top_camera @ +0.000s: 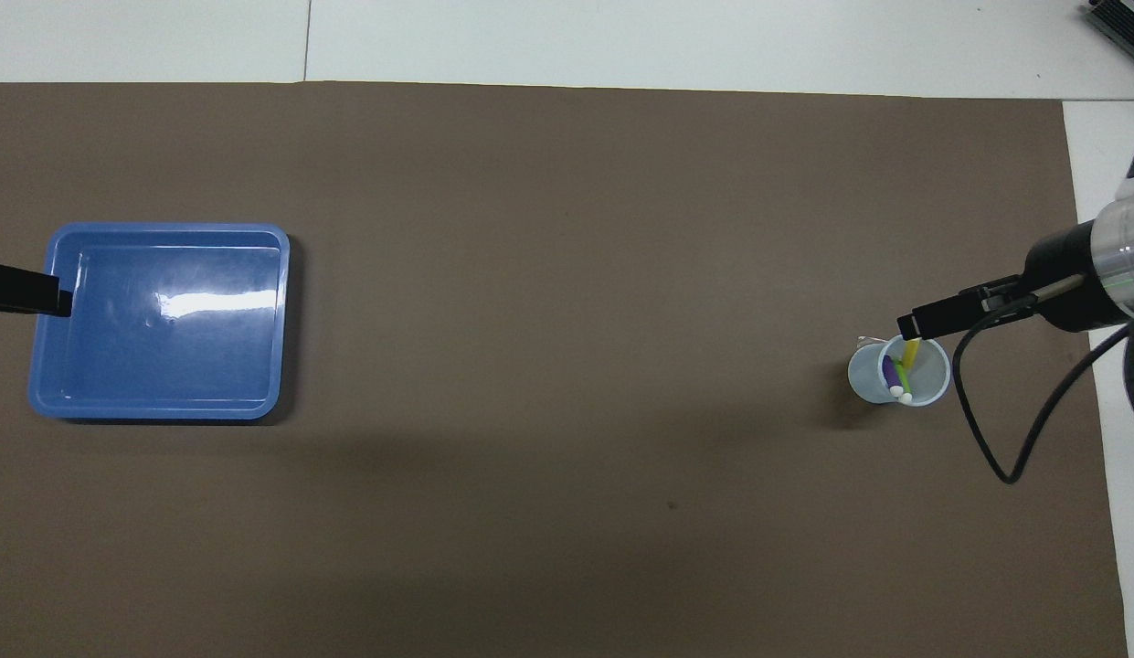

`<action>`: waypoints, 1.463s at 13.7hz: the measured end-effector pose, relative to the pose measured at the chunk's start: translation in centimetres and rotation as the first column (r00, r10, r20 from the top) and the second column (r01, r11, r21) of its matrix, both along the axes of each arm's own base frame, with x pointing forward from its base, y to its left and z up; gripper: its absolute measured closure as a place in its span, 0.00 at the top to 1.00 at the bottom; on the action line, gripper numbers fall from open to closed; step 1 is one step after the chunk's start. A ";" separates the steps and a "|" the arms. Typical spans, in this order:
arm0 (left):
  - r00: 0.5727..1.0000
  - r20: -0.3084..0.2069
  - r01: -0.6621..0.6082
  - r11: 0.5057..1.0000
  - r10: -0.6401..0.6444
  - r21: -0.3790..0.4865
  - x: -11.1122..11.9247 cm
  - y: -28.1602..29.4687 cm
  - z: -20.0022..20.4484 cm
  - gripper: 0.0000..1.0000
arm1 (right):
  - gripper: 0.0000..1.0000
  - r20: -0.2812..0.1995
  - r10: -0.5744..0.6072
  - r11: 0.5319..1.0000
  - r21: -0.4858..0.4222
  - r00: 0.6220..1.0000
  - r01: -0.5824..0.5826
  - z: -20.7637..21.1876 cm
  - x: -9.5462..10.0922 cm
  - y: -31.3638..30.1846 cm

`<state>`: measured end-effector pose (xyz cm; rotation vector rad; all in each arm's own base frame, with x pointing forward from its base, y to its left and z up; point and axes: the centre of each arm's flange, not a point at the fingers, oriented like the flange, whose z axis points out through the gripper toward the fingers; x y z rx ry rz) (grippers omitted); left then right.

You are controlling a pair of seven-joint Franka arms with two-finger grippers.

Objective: Transfer and insert pens with both arms
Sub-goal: 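Lower the yellow pen into the clear cup with the right gripper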

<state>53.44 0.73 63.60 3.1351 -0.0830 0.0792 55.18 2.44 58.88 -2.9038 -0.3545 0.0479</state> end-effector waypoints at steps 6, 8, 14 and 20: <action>1.000 -0.007 -0.006 1.000 0.006 0.000 0.6 0.3 0.2 1.00 | 1.00 -0.062 0.010 1.000 0.000 0.998 -0.009 1.9 -0.6 1.1; 1.000 -0.005 -0.006 1.000 0.006 0.000 0.8 0.3 0.4 1.00 | 1.00 -0.075 0.016 1.000 0.000 0.997 -0.016 2.5 -0.9 1.1; 1.000 -0.023 -0.006 1.000 0.006 0.000 0.8 0.3 -0.1 1.00 | 1.00 -0.085 0.024 0.996 -0.086 0.996 -0.032 -0.1 -0.7 1.9; 0.999 -0.037 -0.001 1.000 0.001 0.000 0.8 0.0 -0.7 1.00 | 1.00 -0.105 0.029 0.992 -0.122 0.994 -0.042 -4.1 -0.9 3.4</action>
